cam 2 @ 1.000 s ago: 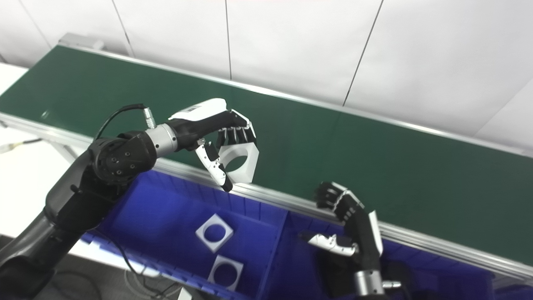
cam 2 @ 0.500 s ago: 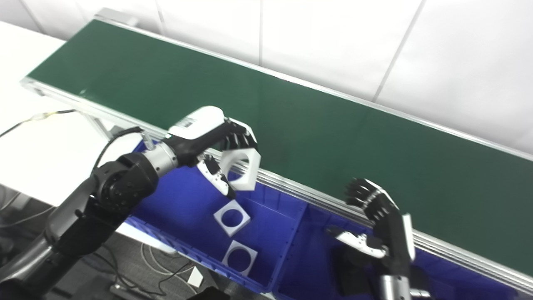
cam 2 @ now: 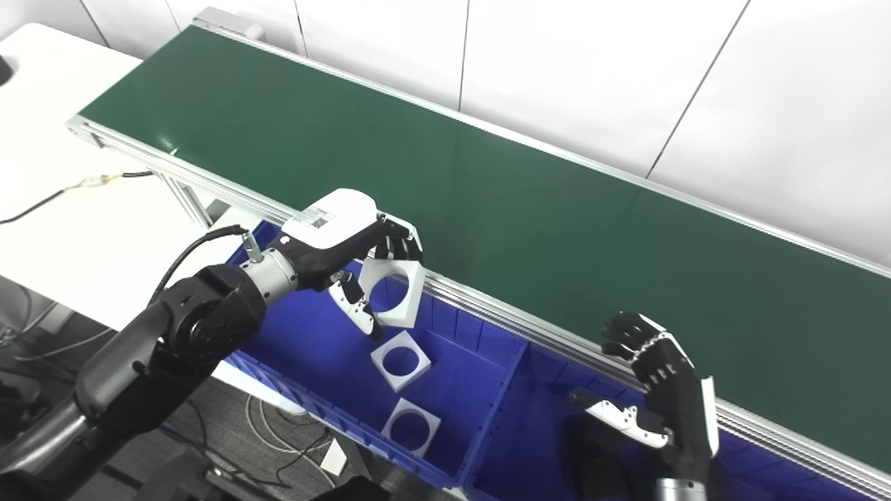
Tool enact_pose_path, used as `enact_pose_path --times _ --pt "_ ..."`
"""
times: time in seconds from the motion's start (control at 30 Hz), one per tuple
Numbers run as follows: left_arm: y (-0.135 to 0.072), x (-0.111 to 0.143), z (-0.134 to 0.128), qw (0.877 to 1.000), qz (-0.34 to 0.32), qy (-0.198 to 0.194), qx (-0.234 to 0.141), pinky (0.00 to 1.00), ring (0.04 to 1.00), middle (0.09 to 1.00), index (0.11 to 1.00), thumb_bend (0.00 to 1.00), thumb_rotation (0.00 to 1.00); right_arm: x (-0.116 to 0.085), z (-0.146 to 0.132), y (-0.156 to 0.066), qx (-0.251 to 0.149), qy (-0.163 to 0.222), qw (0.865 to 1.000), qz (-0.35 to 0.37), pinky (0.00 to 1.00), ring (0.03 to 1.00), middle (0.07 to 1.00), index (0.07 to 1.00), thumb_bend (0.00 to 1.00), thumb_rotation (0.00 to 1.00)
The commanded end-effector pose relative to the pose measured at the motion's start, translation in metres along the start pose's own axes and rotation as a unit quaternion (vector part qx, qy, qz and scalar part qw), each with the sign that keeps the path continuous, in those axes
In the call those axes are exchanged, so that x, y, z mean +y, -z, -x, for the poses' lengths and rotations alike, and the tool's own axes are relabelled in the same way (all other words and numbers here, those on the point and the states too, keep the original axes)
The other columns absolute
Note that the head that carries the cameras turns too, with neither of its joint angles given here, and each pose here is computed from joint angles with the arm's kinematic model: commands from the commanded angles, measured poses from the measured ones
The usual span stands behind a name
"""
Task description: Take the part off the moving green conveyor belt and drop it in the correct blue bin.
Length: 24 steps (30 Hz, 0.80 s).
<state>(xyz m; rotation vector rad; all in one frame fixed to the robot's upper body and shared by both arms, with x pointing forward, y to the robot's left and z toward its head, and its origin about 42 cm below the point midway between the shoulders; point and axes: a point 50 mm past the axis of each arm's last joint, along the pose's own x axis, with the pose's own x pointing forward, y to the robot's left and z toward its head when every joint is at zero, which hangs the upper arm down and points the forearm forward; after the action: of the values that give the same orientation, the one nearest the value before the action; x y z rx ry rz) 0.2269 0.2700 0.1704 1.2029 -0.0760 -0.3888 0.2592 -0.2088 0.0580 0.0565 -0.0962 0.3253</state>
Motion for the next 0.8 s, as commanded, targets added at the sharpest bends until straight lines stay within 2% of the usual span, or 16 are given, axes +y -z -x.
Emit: enact_pose_path --times 0.0,0.23,0.5,0.6,0.63,0.67,0.7,0.77 --pt "0.004 0.005 0.002 1.0 -0.024 -0.013 -0.007 0.33 0.38 0.491 0.552 0.49 0.0 0.002 -0.008 -0.013 -0.027 -0.007 1.0 0.0 0.64 0.697 0.701 0.697 0.84 0.0" --pt "0.01 -0.011 0.002 1.0 -0.029 0.0 0.0 0.31 0.374 0.48 0.557 0.49 0.0 0.002 -0.007 -0.013 -0.033 -0.01 0.999 0.005 0.64 0.693 0.702 0.7 0.82 0.0" --pt "0.012 -0.01 0.0 1.0 -0.021 0.001 0.005 0.32 0.378 0.486 0.556 0.49 0.0 0.002 -0.007 -0.013 -0.029 -0.007 1.0 0.0 0.64 0.696 0.703 0.701 0.84 0.0" --pt "0.012 -0.009 0.0 1.0 -0.013 0.003 0.008 0.4 0.42 0.514 0.515 0.5 0.0 0.002 -0.007 -0.012 -0.029 -0.007 1.0 -0.001 0.65 0.697 0.705 0.702 0.84 0.0" --pt "0.012 -0.009 0.0 1.0 -0.009 0.004 0.008 0.42 0.49 0.569 0.502 0.51 0.03 0.002 -0.007 -0.012 -0.029 -0.007 1.0 -0.003 0.65 0.699 0.706 0.704 0.84 0.0" --pt "0.012 -0.008 0.0 1.0 -0.007 0.006 0.006 0.44 0.528 0.598 0.526 0.61 0.04 0.003 -0.006 -0.012 -0.029 -0.008 1.0 -0.001 0.65 0.7 0.706 0.704 0.83 0.0" --pt "0.012 -0.007 0.0 1.0 -0.007 0.01 0.004 0.5 0.603 0.655 0.61 0.87 0.05 0.003 -0.006 -0.013 -0.029 -0.007 1.0 0.0 0.65 0.699 0.706 0.704 0.83 0.0" --pt "0.012 -0.006 0.001 1.0 -0.009 0.019 -0.001 0.53 0.633 0.678 0.637 0.95 0.07 0.003 -0.006 -0.013 -0.029 -0.007 1.0 0.001 0.65 0.699 0.706 0.703 0.83 0.0"
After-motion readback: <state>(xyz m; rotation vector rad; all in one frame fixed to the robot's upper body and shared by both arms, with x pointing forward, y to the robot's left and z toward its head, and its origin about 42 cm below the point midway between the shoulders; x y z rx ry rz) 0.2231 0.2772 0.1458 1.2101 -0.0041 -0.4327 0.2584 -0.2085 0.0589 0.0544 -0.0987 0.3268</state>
